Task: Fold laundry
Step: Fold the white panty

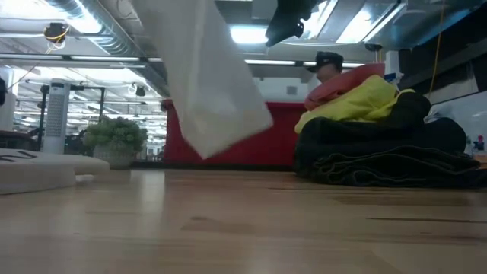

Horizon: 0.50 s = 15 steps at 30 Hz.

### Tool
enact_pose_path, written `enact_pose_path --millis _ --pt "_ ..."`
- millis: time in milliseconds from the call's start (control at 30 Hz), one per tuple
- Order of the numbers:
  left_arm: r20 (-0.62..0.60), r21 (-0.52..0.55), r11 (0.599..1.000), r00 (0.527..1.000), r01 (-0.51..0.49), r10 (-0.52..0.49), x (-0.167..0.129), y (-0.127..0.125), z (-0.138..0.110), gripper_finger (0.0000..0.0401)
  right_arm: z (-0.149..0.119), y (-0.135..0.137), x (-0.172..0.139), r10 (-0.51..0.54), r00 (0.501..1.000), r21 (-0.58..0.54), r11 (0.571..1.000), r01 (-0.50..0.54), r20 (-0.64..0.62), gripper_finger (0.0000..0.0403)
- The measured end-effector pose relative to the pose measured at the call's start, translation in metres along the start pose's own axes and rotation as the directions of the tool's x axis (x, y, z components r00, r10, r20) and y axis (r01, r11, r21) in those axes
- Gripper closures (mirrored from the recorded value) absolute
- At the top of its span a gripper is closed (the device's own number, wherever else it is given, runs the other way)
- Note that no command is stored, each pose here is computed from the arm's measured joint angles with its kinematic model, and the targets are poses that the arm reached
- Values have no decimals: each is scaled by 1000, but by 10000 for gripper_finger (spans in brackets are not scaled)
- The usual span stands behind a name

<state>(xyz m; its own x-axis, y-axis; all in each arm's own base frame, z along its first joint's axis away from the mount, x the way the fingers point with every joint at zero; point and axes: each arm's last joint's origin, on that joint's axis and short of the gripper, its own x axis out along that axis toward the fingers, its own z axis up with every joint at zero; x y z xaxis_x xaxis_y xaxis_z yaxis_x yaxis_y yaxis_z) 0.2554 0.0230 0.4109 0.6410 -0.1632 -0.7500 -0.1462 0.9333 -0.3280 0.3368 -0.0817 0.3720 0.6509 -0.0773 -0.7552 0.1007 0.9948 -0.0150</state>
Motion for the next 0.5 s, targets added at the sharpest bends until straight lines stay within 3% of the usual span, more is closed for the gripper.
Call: enact_pose_path --millis 167,300,500 --pt "27 -87 990 994 107 -105 -6 -37 -6 401 -1 1 0 24 1000 -20 1000 -24 -8 222" --pt "21 -76 987 990 142 -141 -1 -49 -8 401 -1 2 0 50 999 -24 998 -50 -4 222" --pt "-111 14 998 992 -60 61 43 -10 -13 401 -1 2 0 51 999 -27 998 -51 -4 222"
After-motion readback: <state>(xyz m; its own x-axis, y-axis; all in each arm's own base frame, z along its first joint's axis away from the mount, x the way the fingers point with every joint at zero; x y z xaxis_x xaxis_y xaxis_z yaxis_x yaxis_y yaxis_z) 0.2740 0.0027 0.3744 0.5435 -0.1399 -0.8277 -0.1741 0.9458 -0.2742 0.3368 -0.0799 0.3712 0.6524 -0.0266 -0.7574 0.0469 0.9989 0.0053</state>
